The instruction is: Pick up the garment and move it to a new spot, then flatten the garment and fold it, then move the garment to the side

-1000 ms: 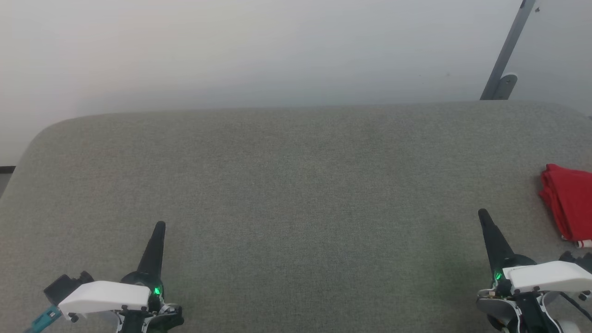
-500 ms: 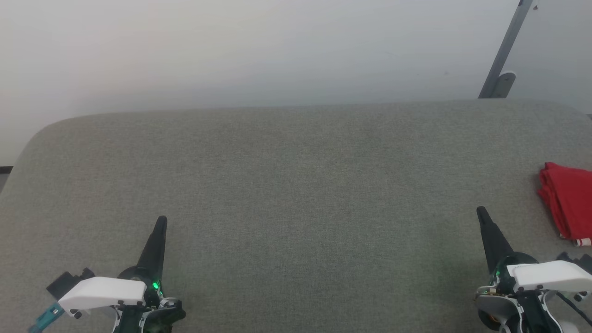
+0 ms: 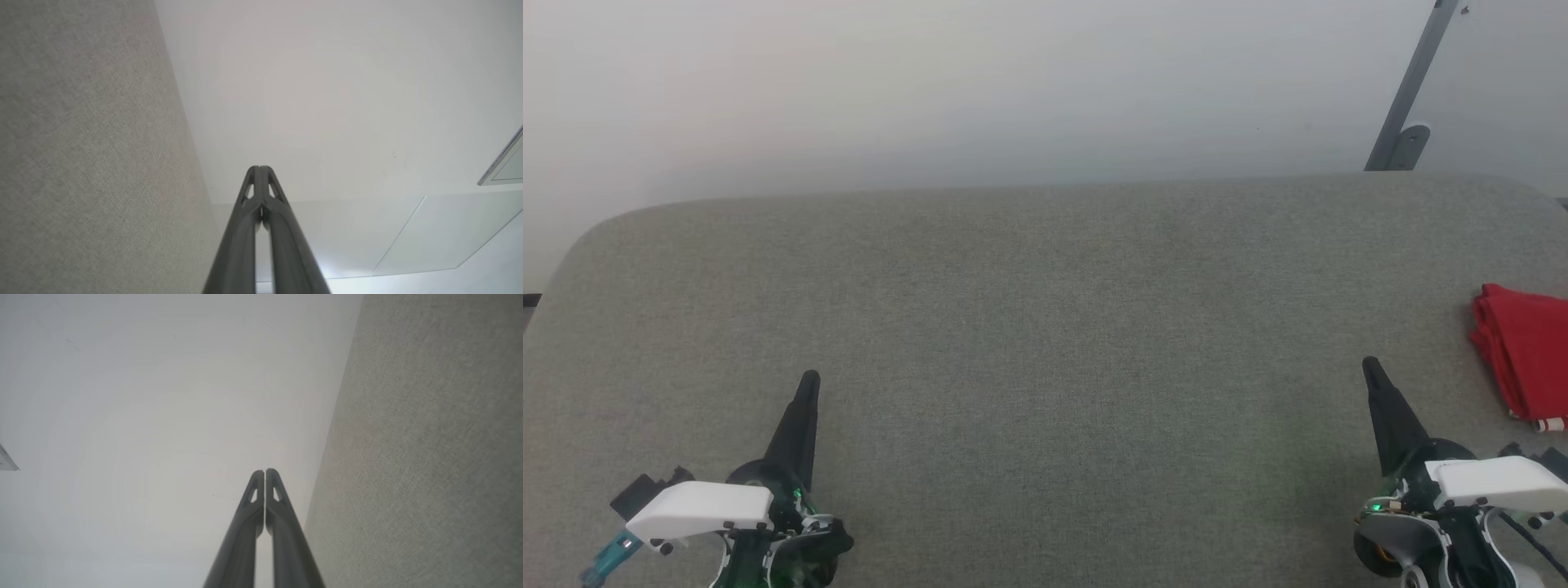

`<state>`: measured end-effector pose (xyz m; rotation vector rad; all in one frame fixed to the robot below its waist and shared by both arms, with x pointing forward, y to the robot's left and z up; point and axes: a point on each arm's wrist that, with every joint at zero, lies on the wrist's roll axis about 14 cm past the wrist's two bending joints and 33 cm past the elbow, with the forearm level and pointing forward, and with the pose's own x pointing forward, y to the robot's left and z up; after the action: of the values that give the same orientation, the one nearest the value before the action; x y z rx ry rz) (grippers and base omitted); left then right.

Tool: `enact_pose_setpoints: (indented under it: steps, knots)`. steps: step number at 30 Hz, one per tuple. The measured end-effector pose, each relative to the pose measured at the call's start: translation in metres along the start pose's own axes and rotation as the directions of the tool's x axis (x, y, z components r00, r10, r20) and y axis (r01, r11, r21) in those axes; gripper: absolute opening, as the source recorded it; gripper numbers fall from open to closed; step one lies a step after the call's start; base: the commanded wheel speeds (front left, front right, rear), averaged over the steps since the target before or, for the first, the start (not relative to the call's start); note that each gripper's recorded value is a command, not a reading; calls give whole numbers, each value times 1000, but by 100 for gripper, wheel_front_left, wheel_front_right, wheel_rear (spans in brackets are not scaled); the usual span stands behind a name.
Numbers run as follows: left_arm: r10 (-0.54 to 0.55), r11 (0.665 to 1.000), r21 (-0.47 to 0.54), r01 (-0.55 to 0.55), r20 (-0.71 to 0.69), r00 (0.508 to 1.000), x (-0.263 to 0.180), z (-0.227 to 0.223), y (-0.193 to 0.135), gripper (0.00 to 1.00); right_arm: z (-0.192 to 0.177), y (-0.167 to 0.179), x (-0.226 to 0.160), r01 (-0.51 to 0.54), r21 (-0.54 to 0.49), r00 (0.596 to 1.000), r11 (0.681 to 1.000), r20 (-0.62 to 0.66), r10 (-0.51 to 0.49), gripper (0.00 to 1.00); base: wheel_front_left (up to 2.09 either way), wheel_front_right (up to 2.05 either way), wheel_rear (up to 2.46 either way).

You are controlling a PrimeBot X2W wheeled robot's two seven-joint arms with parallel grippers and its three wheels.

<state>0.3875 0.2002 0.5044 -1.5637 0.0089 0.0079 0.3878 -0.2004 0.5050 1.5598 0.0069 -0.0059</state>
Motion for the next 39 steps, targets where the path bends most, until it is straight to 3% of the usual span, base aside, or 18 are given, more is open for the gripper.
enact_pose_setpoints:
  steps: [39]
  knots:
    - [1,1000,-8,-1,-1,1000,0,0,0,0,0,1,0,-3,12,1000,1000,1,3,0,0,0,0]
